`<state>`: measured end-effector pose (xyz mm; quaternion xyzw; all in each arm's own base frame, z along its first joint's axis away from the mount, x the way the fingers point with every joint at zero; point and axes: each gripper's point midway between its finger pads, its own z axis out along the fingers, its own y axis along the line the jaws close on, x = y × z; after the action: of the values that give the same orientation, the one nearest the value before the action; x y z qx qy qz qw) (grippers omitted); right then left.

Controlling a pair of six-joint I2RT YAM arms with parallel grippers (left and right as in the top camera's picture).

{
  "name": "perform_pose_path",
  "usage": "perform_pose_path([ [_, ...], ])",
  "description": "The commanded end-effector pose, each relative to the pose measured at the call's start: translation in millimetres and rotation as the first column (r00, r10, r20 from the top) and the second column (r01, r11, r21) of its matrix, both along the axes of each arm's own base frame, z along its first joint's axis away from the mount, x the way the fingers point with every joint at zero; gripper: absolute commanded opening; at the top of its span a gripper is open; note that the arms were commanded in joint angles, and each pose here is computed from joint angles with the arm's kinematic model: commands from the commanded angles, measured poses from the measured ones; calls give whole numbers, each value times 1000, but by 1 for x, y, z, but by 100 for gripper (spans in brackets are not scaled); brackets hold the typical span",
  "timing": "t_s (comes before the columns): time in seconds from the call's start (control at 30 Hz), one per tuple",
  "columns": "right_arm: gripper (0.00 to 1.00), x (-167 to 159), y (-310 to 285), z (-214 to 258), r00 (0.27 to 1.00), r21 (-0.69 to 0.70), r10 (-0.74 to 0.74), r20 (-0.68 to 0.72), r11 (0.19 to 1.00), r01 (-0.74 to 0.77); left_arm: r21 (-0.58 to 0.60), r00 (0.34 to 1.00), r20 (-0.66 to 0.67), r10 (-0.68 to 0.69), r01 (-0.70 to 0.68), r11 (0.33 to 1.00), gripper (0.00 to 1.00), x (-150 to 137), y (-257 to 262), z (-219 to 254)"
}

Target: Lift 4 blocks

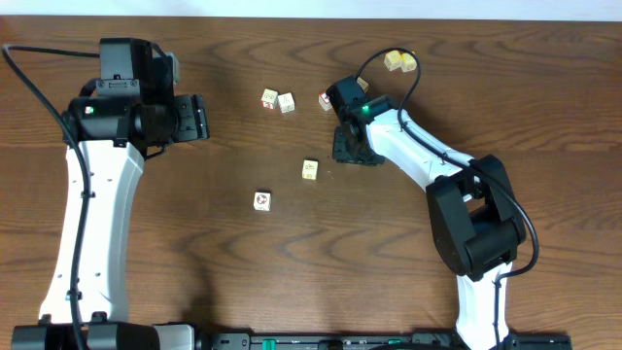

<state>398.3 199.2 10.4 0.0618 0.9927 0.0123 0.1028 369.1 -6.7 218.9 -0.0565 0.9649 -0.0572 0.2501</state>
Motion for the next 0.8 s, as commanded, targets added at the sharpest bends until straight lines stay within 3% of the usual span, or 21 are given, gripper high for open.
perform_pose_path([
  [0.0, 33, 3, -13, -5, 1000, -46, 16, 0, 999, -16, 9, 1000, 14, 6, -6, 1000, 74, 2, 3, 5],
  [0.23, 33, 2, -20, -6, 994, -56, 104, -22, 993, -105, 9, 1000, 14, 6, -6, 1000, 74, 2, 3, 5],
  [0.43, 33, -6, -35, -8, 991, -41, 102, -87, 994, -106, 9, 1000, 14, 6, -6, 1000, 74, 2, 3, 5],
  [0.6, 33, -18, -35, -9, 977, 62, 132, -165, 990, -123, 9, 1000, 14, 6, -6, 1000, 74, 2, 3, 5],
  [0.77, 33, -19, -47, -9, 978, 28, 110, -179, 994, -106, 9, 1000, 14, 6, -6, 1000, 74, 2, 3, 5],
])
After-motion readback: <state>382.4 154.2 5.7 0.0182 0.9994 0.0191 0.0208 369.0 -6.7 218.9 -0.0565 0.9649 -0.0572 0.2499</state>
